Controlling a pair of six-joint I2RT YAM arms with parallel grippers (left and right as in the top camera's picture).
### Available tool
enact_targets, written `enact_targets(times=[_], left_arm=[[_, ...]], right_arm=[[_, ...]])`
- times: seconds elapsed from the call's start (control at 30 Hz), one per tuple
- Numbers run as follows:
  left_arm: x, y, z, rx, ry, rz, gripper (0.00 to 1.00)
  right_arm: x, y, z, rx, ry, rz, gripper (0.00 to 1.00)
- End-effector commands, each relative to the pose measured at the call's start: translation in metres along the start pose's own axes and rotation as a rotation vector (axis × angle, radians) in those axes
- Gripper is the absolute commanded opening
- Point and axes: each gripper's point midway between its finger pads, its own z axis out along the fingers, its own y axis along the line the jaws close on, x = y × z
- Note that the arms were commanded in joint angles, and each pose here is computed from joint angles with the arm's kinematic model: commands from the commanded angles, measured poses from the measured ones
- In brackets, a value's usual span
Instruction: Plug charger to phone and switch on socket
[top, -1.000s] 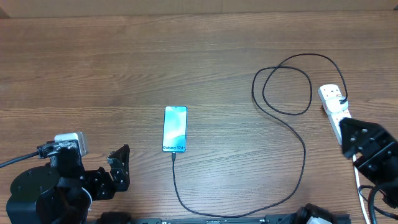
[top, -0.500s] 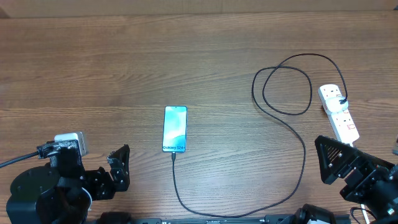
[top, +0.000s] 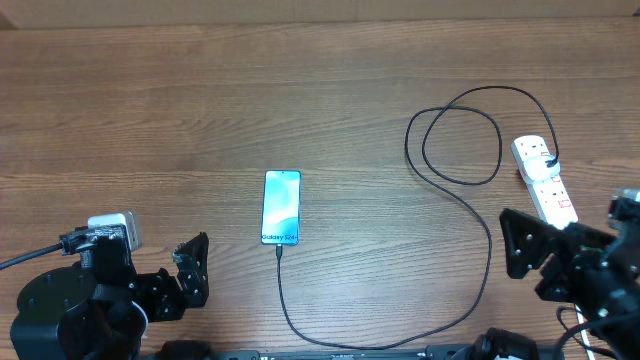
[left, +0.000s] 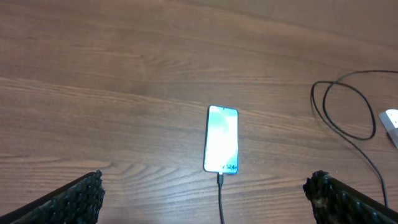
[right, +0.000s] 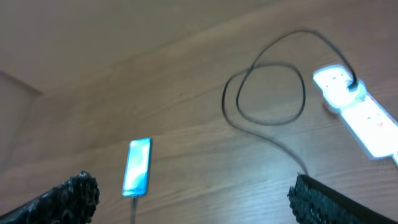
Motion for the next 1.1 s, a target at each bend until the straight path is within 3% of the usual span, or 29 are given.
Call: enact_targets(times=[0.0,0.3,0.63,0.8,1.07], left_arm=[[-0.002,0.001,0.001,-0.004,-0.003,-0.012,1.00],[-0.002,0.001,0.001,-0.004,-0.003,-0.012,1.00],[-0.001,0.001,0.001,-0.004,-0.003,-0.012,1.00],[-0.002,0.001,0.001,-0.004,-0.003,-0.012,0.99],[-0.001,0.001,0.001,-0.004,-0.003,-0.012,1.00]], right_arm=[[0.020,0.002,0.010,-0.062,-0.083,-0.122,1.00],[0.048,-0.001,0.060,-0.228,-0.433,-0.333,1.00],[0.059,-0.019,0.113,-0.297,-0.673,-0.348,1.00],[0.066,-0.041,0.134,-0.230,-0.730,-0.328,1.00],[0.073,-0.085,0.152,-0.039,-0.664,-0.146,1.00]])
